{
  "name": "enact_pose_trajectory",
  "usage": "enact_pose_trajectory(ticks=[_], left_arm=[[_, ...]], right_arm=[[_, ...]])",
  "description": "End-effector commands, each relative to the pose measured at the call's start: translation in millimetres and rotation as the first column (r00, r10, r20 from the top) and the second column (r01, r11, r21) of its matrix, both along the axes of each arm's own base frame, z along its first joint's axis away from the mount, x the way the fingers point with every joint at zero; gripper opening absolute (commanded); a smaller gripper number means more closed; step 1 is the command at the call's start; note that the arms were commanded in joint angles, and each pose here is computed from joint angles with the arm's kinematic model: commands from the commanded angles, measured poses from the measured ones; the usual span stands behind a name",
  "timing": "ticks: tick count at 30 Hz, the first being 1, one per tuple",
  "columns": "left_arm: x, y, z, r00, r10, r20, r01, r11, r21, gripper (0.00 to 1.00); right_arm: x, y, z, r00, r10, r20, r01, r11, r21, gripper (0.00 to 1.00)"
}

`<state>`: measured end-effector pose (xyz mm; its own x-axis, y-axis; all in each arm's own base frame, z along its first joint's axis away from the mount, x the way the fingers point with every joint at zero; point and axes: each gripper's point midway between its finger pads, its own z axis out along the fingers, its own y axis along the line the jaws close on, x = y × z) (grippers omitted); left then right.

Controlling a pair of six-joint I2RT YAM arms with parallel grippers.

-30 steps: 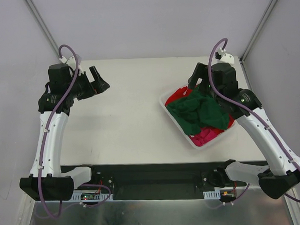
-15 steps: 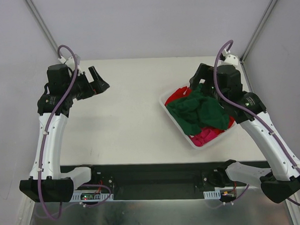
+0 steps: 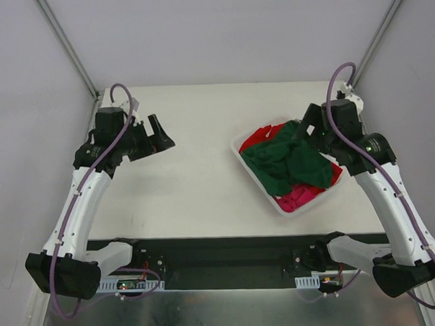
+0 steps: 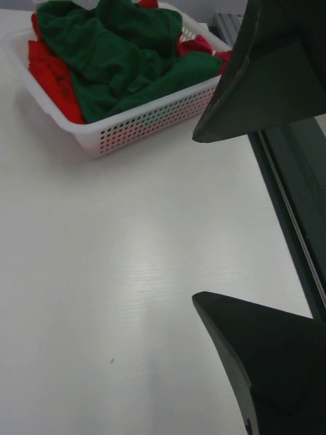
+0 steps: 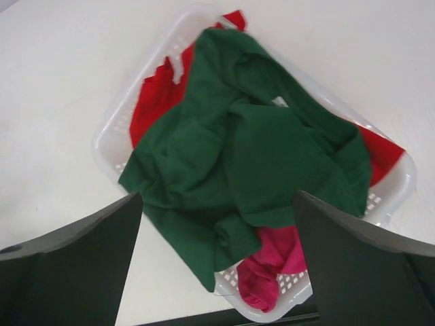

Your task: Fold and stack the t-shirts

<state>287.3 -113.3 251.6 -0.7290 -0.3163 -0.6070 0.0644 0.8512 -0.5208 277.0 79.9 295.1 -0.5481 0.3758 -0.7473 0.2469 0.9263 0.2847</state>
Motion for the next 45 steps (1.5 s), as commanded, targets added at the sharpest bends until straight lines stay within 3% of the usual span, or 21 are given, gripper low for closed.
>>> enact_pose_trajectory(ticks=[1,8,18,25,31,38,41,45], left_arm=[[11,-41,10,0.999,-0.023,0.036,0.025,0.998,-0.057,0.91],[21,-46,6,0.998,-0.021,0.052,0.022,0.999,-0.027,0.91],[20,-50,8,0.996,-0.060,0.059,0.062,0.998,-0.026,0.93],[12,-47,17,0.988,-0.107,0.115,0.107,0.994,0.005,0.95],[7,-42,20,0.985,-0.100,0.139,0.098,0.995,0.018,0.96],[-3,-49,18,0.985,-0.129,0.112,0.131,0.991,-0.018,0.94],[-11,-42,20,0.984,-0.114,0.135,0.116,0.993,-0.008,0.95],[-16,-37,20,0.990,-0.060,0.130,0.063,0.998,-0.026,0.95]], right_arm=[[-40,-40,-25,0.984,-0.140,-0.114,0.144,0.989,0.022,0.96],[-39,-23,-9,0.999,-0.009,0.048,0.004,0.994,0.107,0.96],[-29,-14,-9,0.998,0.039,0.039,-0.043,0.994,0.106,0.96],[-24,25,21,0.958,0.241,0.152,-0.267,0.946,0.181,0.96],[-18,19,22,0.967,0.199,0.159,-0.225,0.959,0.170,0.96],[-21,20,2,0.981,0.190,0.030,-0.192,0.963,0.187,0.96],[-20,-4,-10,0.999,0.047,-0.019,-0.044,0.988,0.145,0.96],[-27,-13,-17,0.998,-0.031,-0.049,0.038,0.987,0.154,0.96]])
